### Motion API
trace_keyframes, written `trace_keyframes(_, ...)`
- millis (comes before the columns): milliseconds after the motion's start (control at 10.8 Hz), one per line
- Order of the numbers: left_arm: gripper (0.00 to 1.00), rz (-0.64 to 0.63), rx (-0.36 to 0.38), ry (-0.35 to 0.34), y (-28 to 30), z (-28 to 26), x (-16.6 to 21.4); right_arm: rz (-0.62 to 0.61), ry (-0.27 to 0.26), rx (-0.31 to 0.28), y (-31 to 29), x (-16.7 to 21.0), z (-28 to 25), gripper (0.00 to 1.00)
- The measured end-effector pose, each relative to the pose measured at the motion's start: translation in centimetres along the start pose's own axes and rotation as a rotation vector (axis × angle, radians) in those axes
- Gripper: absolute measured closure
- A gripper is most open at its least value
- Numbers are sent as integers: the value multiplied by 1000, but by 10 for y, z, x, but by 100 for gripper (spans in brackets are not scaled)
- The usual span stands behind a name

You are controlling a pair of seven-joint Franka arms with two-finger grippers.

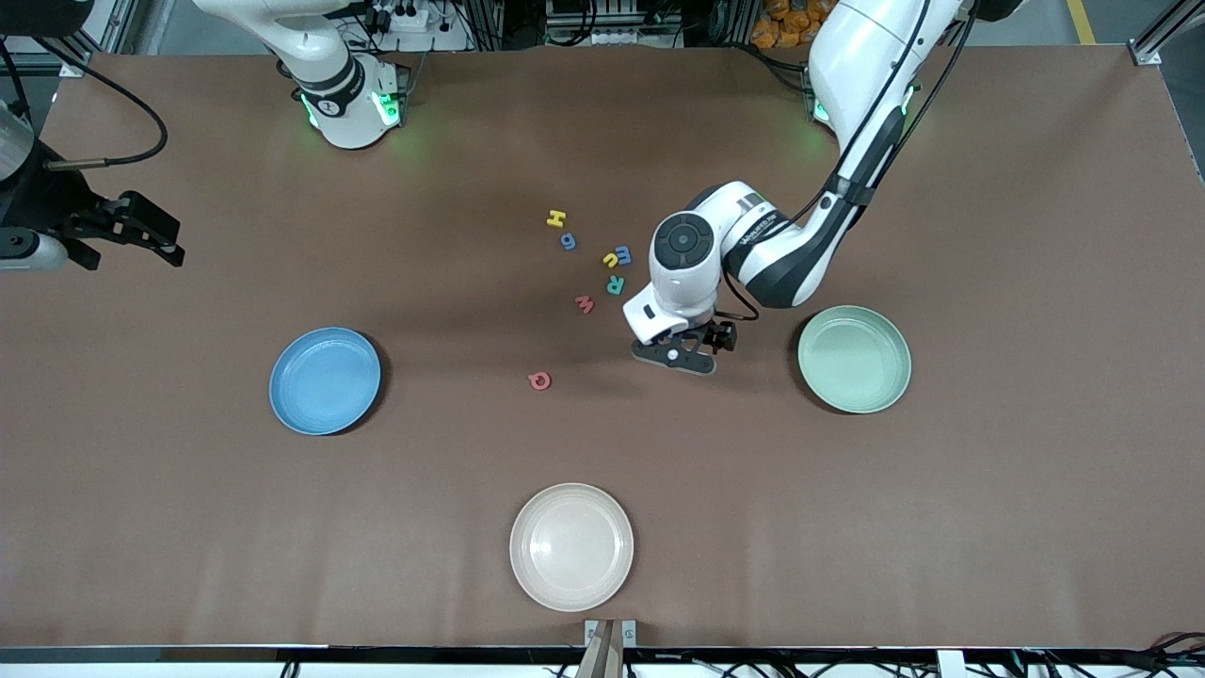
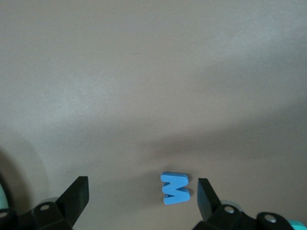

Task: Sort upper and lower case letters into plates
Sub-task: 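Lower the left gripper and grasp the blue M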

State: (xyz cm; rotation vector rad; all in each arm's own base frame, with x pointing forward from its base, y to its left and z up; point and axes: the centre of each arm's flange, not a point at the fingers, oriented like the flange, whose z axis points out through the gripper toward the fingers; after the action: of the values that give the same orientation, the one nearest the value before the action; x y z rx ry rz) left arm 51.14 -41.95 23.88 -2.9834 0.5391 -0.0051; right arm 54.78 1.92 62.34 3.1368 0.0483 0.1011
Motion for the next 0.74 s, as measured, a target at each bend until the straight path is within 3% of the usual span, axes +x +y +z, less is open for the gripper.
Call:
trace_keyframes(372, 0, 150, -2, -2, -1, 5, -4, 13, -37, -2, 8, 4, 16, 0)
trace_keyframes(744, 0, 118, -24, -12, 9, 17, -16, 18, -48, -2, 14, 6, 23, 0)
